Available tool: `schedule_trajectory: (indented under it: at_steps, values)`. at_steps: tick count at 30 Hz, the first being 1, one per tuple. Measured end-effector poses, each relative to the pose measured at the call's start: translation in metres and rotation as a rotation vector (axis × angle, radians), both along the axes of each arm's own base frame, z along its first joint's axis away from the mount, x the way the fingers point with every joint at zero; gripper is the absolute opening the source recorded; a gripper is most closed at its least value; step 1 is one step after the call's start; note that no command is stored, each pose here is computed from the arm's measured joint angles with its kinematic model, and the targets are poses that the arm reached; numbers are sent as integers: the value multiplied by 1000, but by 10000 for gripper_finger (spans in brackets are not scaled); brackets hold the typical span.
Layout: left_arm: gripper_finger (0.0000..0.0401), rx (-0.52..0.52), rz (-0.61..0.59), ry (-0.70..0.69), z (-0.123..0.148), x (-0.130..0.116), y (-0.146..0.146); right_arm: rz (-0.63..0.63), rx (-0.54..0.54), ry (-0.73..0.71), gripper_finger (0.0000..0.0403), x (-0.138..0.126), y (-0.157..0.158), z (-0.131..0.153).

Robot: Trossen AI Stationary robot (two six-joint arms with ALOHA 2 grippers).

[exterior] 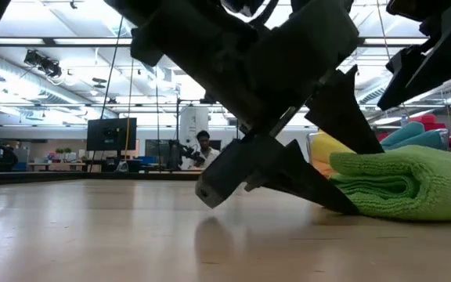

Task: Fold microfiber towels
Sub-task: Stack the folded green microfiber cloth on top of the folded blue microfiber cloth

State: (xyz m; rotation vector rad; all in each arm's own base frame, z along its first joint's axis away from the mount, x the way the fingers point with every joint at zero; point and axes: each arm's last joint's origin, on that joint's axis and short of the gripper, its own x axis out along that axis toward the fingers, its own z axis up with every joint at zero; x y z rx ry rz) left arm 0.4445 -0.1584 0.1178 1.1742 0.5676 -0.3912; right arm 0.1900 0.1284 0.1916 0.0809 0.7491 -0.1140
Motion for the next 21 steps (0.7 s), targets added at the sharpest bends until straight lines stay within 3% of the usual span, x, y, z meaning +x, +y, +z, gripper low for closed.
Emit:
schedule_trajectory:
  at_steps: [9,15,21]
  values:
    - [211,-51,34,32,-2,2,10,60,-2,-65,282,3,6,4]
    - [134,-130,100,41,-4,2,11,136,-9,-106,282,5,19,3]
    - [41,-262,206,25,-3,3,11,190,-50,-70,282,9,36,-20]
